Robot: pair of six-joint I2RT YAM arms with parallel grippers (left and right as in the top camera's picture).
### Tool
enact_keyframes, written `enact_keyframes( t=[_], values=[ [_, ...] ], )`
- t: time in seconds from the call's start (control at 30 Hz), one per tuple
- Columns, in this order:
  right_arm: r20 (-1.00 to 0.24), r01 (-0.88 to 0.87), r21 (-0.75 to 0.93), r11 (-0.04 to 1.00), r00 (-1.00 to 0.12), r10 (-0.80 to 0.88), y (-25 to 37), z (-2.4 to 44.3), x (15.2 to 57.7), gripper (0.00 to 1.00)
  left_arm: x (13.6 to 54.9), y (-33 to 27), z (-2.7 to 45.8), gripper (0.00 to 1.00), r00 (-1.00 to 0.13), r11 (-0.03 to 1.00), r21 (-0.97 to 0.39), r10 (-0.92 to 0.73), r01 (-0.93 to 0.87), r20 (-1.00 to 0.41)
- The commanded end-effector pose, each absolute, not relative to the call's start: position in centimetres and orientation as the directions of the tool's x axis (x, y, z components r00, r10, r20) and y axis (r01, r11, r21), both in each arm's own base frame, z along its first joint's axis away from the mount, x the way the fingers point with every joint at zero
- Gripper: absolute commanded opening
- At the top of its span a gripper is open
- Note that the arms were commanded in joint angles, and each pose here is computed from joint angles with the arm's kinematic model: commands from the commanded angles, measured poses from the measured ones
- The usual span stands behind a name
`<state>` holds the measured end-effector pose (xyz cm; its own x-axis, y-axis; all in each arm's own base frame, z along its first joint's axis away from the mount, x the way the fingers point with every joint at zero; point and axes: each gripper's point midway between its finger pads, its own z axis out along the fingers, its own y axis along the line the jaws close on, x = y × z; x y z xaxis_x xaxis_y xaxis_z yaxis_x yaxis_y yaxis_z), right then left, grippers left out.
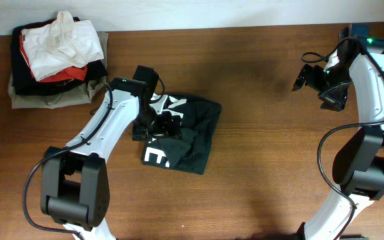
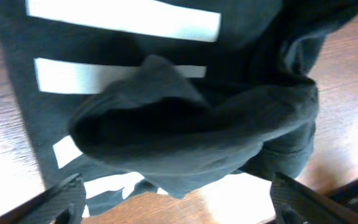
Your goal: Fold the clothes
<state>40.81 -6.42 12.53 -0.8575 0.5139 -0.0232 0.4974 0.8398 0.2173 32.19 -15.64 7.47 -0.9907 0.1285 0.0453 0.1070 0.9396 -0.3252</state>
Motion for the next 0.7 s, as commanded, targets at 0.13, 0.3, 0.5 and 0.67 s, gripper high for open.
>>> enact_keyframes(
  t=[0.13,0.3,0.5,0.67],
  values=[
    [-0.039,0.496,0.209,0.843,-0.857,0.514,-6.8,12.8,41.1,0.99,32.7,-17.2,7.1,0.79,-0.985,0.922,-0.352,0.174,0.161,0.006],
    [-0.039,0.496,0.209,0.843,-0.857,0.514,-6.8,12.8,41.1,0.99,33.5,-17.6,5.6,0.5,-0.984,0.92,-0.356,0.177,0.165,0.002],
    [-0.039,0.496,0.209,0.843,-0.857,0.514,-6.8,12.8,41.1,0.99,31.9,-22.2,6.1,0.0,-0.948,0.853,-0.427,0.314,0.302,-0.043],
    [-0.039,0.496,0.209,0.843,-0.857,0.514,-6.8,12.8,41.1,0.99,25.9,-28.9,6.7,0.0,-0.863,0.75,-0.48,0.505,0.455,-0.028]
  ],
)
